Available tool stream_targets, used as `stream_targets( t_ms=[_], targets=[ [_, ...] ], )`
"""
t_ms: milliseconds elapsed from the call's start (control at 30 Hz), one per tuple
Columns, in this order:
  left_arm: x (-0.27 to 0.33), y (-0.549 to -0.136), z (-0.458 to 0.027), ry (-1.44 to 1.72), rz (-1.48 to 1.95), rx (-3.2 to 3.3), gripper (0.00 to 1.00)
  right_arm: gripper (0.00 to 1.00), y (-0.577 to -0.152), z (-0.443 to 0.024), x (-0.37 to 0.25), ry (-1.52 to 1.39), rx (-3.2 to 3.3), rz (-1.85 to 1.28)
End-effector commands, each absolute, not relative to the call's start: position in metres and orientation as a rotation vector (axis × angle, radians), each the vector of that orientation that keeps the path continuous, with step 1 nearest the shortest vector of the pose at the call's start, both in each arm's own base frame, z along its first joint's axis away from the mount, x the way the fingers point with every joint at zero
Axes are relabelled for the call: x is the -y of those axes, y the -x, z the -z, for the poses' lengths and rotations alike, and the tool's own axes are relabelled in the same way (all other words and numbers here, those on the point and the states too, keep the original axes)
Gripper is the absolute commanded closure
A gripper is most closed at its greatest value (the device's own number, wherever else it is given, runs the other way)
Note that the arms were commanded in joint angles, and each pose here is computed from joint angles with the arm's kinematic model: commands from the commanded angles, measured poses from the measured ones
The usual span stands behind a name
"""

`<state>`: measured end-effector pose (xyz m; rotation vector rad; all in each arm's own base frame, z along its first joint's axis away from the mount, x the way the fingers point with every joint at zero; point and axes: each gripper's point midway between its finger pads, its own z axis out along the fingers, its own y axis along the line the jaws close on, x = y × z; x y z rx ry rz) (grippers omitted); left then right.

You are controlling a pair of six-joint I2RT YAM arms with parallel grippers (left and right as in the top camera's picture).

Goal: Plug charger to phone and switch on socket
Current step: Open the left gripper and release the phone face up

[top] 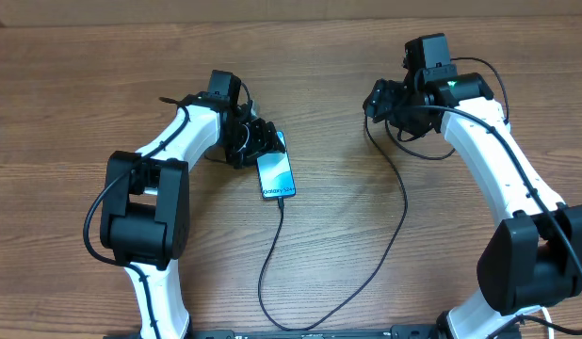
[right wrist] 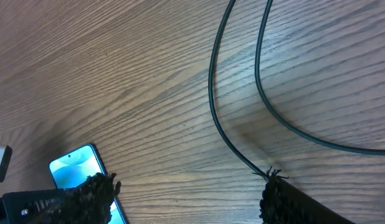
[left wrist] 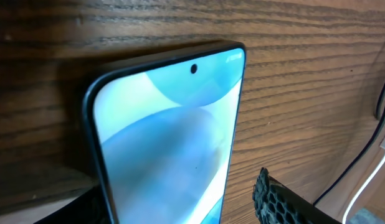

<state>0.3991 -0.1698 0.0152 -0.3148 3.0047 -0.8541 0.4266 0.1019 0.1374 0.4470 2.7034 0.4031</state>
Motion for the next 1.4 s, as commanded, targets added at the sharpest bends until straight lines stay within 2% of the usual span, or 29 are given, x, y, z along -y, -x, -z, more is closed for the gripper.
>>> stream_targets(
  t_ms=[0, 467, 600, 633, 667, 700, 733, 867, 1133, 1367],
  targets=[
    [0.150, -0.388, 0.014, 0.360, 0.663, -3.078, 0.31, 0.20, -0.428, -0.144, -0.099, -0.442, -2.682, -0.387],
    [0.145, -0.387, 0.016, 0.366, 0.619, -3.087, 0.27, 0.17, -0.428, -0.144, -0.099, -0.442, -2.682, -0.387],
    [0.141, -0.389, 0.017, 0.368, 0.570, -3.084, 0.16, 0.17, -0.428, -0.144, -0.099, -0.442, -2.682, -0.387],
    [0.138, -0.389, 0.018, 0.370, 0.547, -3.084, 0.05, 0.17, -0.428, -0.144, -0.099, -0.442, -2.682, -0.387],
    [0.134, -0.390, 0.019, 0.364, 0.509, -3.082, 0.00, 0.16, -0.428, -0.144, -0.099, -0.442, -2.682, -0.387],
    [0.131, -0.391, 0.020, 0.354, 0.479, -3.081, 0.00, 0.10, -0.428, -0.144, -0.099, -0.442, -2.682, -0.387],
    [0.123, -0.391, 0.019, 0.351, 0.405, -3.085, 0.00, 0.00, -0.428, -0.144, -0.099, -0.442, -2.682, -0.387],
    [0.099, -0.392, 0.008, 0.363, 0.182, -3.090, 0.00, 0.00, -0.428, -0.144, -0.099, -0.442, -2.682, -0.386],
    [0.074, -0.404, -0.059, 0.273, -0.049, -3.022, 0.00, 0.00, -0.428, -0.144, -0.099, -0.442, -2.682, -0.387],
    [0.082, -0.406, -0.149, 0.235, 0.026, -2.820, 0.00, 0.00, -0.428, -0.144, -0.099, -0.442, -2.682, -0.388]
  ],
)
